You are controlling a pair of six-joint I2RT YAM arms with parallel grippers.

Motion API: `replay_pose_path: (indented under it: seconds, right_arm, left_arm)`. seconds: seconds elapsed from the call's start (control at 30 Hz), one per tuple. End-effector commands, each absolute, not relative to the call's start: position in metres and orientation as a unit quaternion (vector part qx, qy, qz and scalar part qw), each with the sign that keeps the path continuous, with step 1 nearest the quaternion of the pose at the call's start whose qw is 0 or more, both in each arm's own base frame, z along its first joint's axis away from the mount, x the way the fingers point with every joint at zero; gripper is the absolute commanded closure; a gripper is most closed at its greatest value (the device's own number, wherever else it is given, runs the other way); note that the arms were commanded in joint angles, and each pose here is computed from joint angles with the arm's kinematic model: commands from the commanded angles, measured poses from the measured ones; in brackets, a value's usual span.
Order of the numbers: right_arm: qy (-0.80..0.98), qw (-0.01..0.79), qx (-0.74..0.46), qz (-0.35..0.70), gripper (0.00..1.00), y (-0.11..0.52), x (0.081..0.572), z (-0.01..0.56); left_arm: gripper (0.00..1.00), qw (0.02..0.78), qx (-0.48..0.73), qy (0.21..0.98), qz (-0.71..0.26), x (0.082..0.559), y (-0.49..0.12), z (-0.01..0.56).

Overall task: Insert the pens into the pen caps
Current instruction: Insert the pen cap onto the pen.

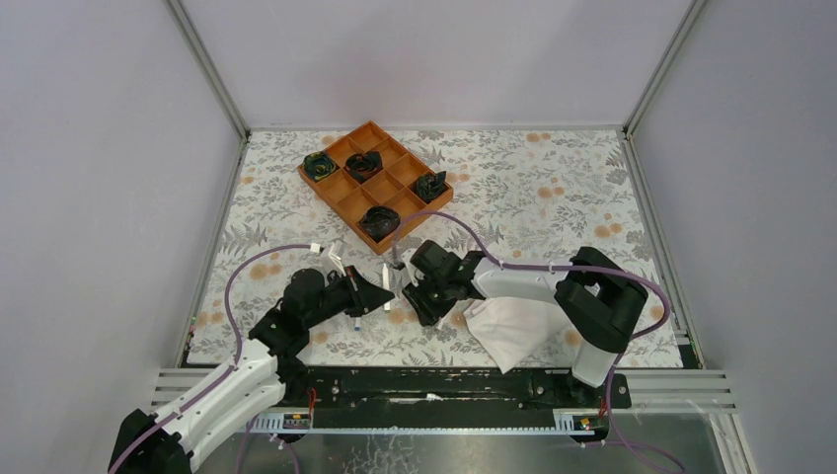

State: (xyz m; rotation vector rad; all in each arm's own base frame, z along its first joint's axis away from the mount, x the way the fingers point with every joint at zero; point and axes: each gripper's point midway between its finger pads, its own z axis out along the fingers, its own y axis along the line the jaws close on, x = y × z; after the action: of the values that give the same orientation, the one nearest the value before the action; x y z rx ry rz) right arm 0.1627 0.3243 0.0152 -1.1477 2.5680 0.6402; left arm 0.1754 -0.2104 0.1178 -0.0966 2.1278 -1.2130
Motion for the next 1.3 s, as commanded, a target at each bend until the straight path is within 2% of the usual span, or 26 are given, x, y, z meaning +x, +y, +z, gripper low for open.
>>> replay_pose_path:
  seconds: [0.0, 0.57, 0.77, 0.9, 1.07, 1.27]
  right_arm:
    - [0.901, 0.144, -0.390, 0.125, 0.54, 0.302, 0.169, 0.010]
    - [0.898, 0.136, -0.416, 0.042, 0.66, 0.300, 0.171, -0.004]
    - [0.906, 0.131, -0.403, 0.023, 0.83, 0.297, 0.169, -0.012]
    - [0.928, 0.138, -0.345, 0.000, 1.00, 0.299, 0.178, -0.008]
    - [0.954, 0.151, -0.261, 0.011, 1.00, 0.315, 0.184, 0.018]
    - [0.965, 0.181, -0.168, 0.086, 1.00, 0.337, 0.198, 0.051]
  left_arm:
    - [1.00, 0.346, -0.030, 0.809, -0.475, 0.176, -0.212, 0.126]
    - [1.00, 0.346, -0.030, 0.811, -0.472, 0.175, -0.210, 0.125]
    - [1.00, 0.343, -0.032, 0.813, -0.470, 0.174, -0.210, 0.122]
    - [1.00, 0.338, -0.041, 0.820, -0.460, 0.174, -0.207, 0.114]
    - [1.00, 0.319, -0.043, 0.846, -0.425, 0.170, -0.199, 0.093]
    - [1.00, 0.282, -0.042, 0.858, -0.427, 0.153, -0.199, 0.066]
